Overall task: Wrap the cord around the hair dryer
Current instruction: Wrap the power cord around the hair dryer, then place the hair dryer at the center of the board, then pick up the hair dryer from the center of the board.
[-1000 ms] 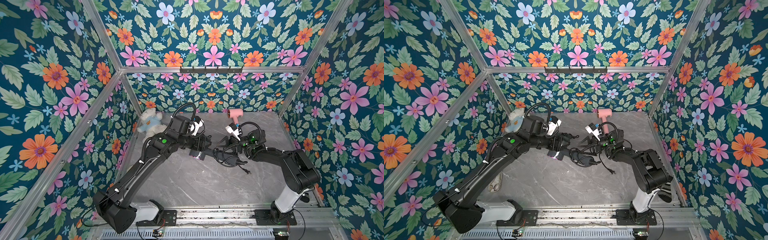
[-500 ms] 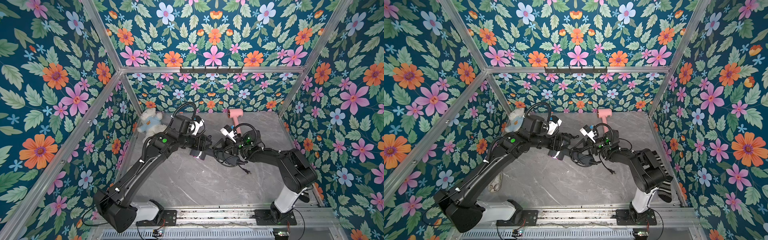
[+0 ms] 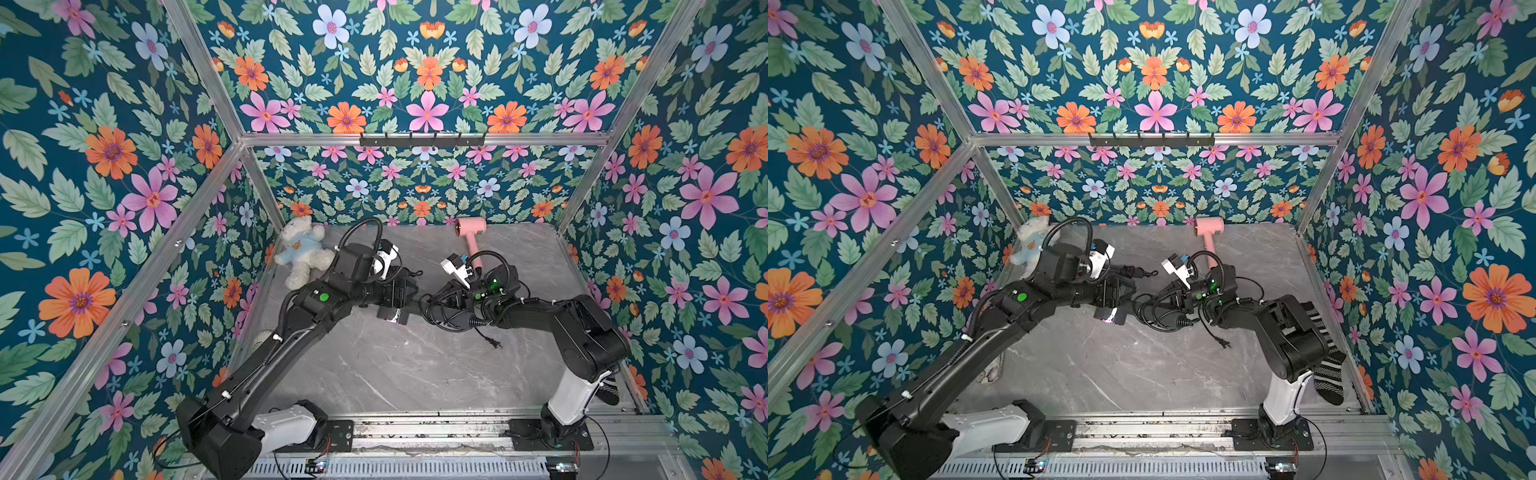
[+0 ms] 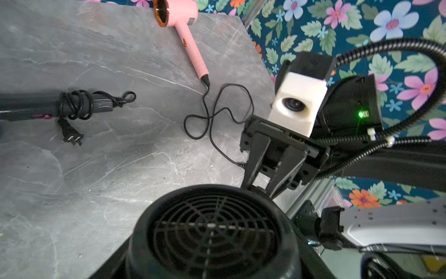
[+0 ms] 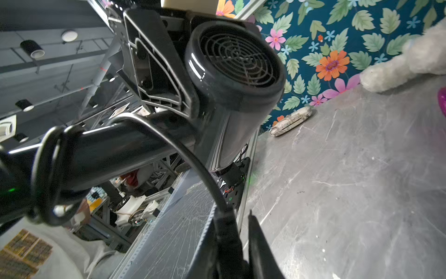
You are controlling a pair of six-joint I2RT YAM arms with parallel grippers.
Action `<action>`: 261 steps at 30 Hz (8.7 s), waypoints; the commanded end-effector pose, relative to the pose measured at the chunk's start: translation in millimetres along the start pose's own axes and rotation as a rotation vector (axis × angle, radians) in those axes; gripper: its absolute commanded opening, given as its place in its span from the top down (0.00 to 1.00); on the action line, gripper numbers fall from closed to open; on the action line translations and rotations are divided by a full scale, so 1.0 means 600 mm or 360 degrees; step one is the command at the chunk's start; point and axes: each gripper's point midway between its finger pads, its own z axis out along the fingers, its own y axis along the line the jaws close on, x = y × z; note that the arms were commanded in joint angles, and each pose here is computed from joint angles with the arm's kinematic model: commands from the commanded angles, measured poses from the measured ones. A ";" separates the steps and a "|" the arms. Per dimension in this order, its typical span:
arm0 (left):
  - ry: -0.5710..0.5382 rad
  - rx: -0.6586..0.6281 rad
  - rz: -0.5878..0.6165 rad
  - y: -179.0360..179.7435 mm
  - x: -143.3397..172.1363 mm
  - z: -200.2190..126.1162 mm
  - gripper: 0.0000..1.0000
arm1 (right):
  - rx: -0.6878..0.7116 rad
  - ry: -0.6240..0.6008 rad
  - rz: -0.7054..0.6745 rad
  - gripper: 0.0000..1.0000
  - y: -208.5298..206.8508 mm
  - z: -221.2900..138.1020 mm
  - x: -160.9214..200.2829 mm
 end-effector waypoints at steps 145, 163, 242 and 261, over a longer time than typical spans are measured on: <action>-0.0051 -0.1103 0.0283 0.357 -0.131 0.014 0.01 | 0.2670 0.0465 0.0982 0.26 -0.377 -0.415 -0.008; -0.0084 -0.0941 0.0177 0.291 -0.041 -0.048 0.01 | 0.2623 0.0578 0.1112 0.36 -0.497 -0.455 0.033; 0.0400 -0.0702 0.0302 0.217 -0.006 0.165 0.55 | 0.1833 0.1360 -0.1034 1.00 -0.108 -0.031 0.038; 0.0000 -0.0691 0.0036 0.272 -0.126 -0.004 1.00 | 0.1943 0.0411 0.0066 0.30 0.018 -0.215 -0.028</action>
